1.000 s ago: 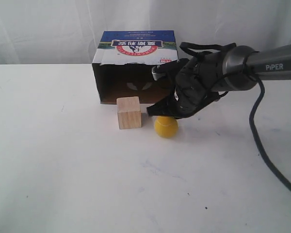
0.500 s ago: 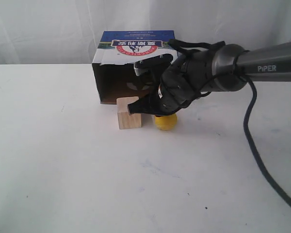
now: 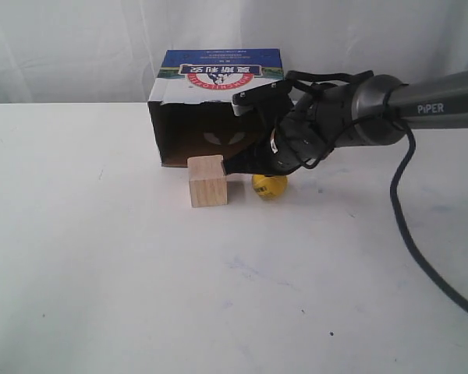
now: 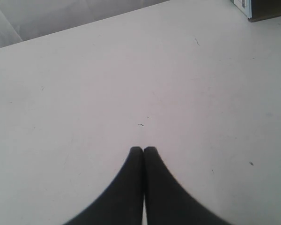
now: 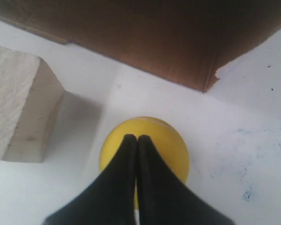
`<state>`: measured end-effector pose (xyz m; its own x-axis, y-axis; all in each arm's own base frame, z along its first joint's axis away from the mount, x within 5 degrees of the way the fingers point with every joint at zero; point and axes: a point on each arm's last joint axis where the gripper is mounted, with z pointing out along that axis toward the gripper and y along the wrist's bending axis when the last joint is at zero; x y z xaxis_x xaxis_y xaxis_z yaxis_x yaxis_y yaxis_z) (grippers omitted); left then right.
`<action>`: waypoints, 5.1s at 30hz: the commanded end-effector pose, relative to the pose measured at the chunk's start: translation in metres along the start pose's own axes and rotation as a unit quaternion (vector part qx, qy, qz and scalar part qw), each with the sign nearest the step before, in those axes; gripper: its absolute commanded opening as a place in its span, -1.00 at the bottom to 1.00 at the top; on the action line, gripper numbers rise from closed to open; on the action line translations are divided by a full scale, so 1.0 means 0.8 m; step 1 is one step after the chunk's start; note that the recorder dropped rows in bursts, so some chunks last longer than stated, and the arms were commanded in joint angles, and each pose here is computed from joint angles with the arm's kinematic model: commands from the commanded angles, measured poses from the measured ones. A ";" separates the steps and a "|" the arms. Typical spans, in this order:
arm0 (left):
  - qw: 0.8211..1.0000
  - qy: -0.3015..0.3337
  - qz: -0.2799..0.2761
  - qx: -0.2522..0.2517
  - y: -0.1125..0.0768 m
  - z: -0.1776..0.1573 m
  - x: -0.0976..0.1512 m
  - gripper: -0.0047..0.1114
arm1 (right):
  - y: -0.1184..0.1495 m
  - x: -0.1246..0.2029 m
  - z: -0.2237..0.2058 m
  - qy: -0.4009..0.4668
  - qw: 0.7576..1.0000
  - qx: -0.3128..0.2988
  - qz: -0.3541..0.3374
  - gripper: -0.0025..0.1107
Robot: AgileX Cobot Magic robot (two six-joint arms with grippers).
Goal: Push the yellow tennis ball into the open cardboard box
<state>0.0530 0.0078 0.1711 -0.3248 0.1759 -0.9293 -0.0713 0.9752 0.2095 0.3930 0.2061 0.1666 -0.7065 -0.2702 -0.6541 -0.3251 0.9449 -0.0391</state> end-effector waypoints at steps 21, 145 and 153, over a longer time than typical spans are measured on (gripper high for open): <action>1.000 -0.004 0.000 0.003 0.000 0.000 -0.001 -0.92 | -0.022 -0.018 -0.068 0.033 0.998 0.056 0.006 -0.96; 1.000 -0.009 0.008 0.026 -0.004 0.000 -0.001 -0.92 | -0.122 0.282 -0.383 -0.349 0.918 0.188 0.019 -0.96; 1.000 -0.008 0.008 0.026 -0.004 0.000 -0.001 -0.92 | -0.119 0.329 -0.371 -0.362 0.900 0.239 0.041 -0.96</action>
<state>0.0533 0.0051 0.1711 -0.3155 0.1921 -0.9293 -0.0218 0.9776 0.2095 0.0505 -0.0083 0.2327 -0.0364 -0.1658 -0.9855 0.1177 0.9786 -0.1689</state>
